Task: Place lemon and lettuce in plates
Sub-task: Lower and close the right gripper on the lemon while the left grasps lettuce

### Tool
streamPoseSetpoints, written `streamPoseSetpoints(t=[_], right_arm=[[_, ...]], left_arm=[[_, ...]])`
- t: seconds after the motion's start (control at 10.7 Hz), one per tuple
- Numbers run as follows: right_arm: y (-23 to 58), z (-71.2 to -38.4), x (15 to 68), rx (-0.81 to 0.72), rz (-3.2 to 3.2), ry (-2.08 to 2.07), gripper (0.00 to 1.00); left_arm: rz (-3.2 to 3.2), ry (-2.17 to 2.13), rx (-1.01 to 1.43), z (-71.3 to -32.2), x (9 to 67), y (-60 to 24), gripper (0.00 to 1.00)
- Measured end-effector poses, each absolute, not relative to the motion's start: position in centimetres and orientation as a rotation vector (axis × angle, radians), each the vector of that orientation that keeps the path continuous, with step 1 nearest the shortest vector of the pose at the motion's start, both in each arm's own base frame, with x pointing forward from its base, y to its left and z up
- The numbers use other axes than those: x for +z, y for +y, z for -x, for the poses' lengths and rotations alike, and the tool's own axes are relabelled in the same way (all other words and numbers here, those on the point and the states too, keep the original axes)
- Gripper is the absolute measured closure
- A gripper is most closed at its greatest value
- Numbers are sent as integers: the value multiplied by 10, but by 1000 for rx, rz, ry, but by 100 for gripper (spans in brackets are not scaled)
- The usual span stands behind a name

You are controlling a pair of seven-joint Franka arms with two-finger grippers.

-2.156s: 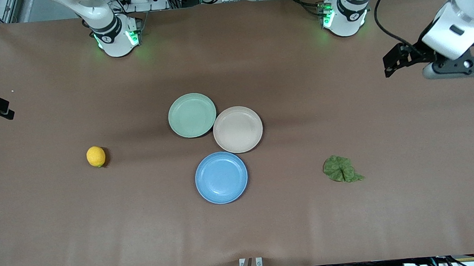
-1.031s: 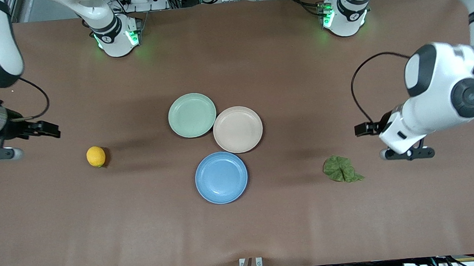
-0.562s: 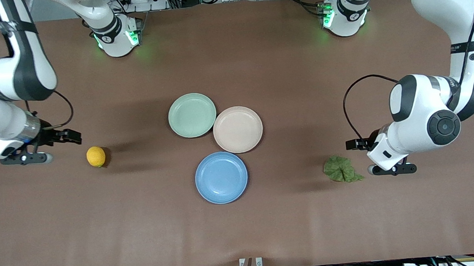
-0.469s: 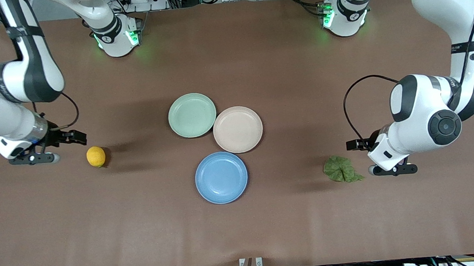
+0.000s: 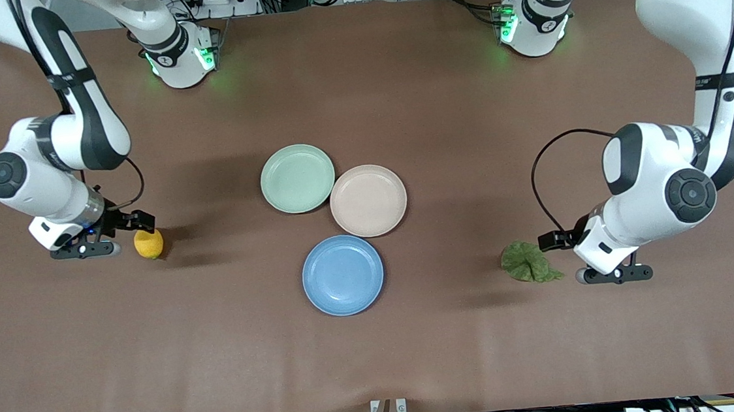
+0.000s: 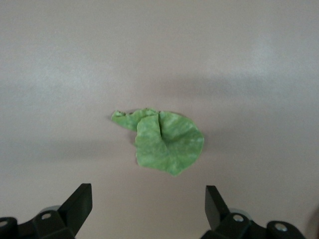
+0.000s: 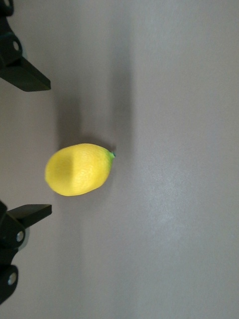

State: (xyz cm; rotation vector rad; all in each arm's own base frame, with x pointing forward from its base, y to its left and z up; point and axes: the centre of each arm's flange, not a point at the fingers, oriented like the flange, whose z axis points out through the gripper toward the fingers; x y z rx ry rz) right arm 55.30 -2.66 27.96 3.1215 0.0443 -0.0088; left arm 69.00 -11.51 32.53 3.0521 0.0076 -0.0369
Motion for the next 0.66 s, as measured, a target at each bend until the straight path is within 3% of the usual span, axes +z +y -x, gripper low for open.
streamPoseSetpoints(t=[0.66], right_arm=[[-37, -553, 221, 68, -3116, 38, 0]], left_arm=[[-2992, 628, -90, -700, 294, -134, 0]])
